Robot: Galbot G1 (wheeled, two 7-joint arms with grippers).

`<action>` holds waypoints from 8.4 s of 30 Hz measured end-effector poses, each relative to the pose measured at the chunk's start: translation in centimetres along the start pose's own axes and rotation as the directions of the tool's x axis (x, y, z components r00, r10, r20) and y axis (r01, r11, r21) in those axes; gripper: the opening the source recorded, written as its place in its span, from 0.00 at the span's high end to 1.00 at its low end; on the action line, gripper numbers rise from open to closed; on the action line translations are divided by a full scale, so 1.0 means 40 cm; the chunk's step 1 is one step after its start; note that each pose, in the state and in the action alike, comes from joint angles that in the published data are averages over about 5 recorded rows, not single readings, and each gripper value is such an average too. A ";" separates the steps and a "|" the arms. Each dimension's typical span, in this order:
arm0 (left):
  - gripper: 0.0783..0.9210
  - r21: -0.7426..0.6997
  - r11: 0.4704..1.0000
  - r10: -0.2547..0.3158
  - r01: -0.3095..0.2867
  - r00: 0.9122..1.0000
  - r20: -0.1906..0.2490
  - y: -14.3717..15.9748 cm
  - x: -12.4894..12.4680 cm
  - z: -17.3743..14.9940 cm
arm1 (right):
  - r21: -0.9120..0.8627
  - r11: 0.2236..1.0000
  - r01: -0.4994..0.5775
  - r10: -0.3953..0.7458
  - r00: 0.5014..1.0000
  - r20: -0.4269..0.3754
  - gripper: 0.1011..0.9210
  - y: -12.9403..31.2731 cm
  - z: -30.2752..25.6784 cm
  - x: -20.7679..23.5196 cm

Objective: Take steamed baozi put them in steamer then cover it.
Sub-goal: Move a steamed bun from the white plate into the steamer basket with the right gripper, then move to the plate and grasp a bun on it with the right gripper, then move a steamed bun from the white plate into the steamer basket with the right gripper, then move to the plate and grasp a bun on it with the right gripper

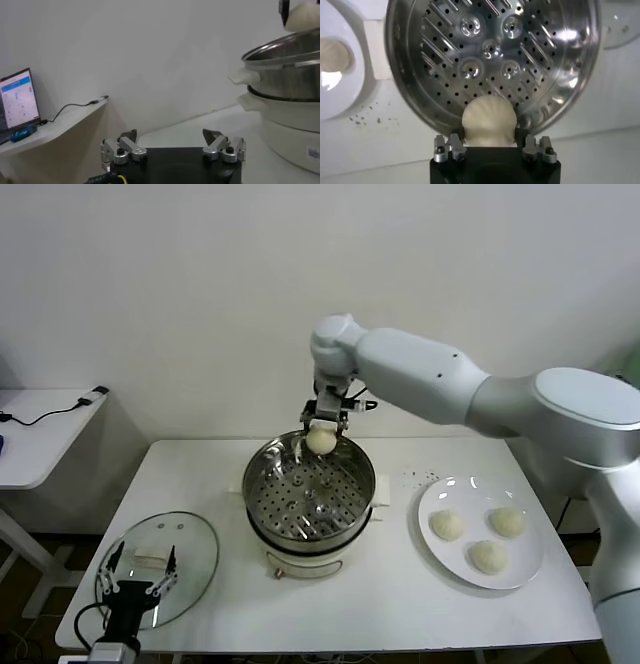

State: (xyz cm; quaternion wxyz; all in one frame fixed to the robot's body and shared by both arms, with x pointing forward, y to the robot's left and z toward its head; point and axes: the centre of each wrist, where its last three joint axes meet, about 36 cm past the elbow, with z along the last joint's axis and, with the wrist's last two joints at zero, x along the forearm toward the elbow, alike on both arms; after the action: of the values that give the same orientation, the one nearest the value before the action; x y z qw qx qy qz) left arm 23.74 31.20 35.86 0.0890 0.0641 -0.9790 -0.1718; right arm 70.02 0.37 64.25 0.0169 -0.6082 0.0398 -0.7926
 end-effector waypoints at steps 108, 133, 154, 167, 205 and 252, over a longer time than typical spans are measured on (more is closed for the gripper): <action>0.12 0.010 1.000 0.006 -0.006 0.999 -0.036 -0.010 0.025 0.033 | -0.981 -0.056 0.186 0.075 0.981 0.182 0.29 0.969 -0.216 -0.358; 0.12 0.008 0.999 0.043 -0.043 0.999 -0.016 -0.029 0.039 0.024 | -0.999 0.022 0.036 0.245 0.969 0.040 0.30 0.609 0.096 0.180; 0.12 0.003 0.998 0.061 -0.061 0.998 0.002 -0.027 0.052 -0.015 | -0.975 0.204 0.093 0.261 0.954 0.146 0.30 0.109 -0.001 0.047; 0.12 0.002 0.998 0.058 -0.058 0.998 -0.004 -0.028 0.051 -0.010 | -0.954 0.247 0.173 0.236 0.944 0.232 0.29 0.023 -0.094 -0.112; 0.12 -0.007 0.998 0.057 -0.057 0.998 0.010 -0.041 0.029 -0.026 | -0.976 0.174 0.132 0.169 0.972 0.161 0.12 0.554 -0.030 0.136; 0.12 -0.063 0.997 0.042 -0.044 0.999 -0.033 -0.054 0.045 -0.018 | -0.968 -0.002 0.252 0.006 0.968 0.252 0.27 1.109 -0.377 -0.307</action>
State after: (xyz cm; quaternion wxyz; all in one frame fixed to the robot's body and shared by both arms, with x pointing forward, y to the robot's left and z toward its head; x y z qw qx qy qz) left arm 22.32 28.67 36.05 0.1102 0.0427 -0.9727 -0.1999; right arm 57.69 -42.27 44.84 -0.4811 -0.5140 0.5297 -0.4729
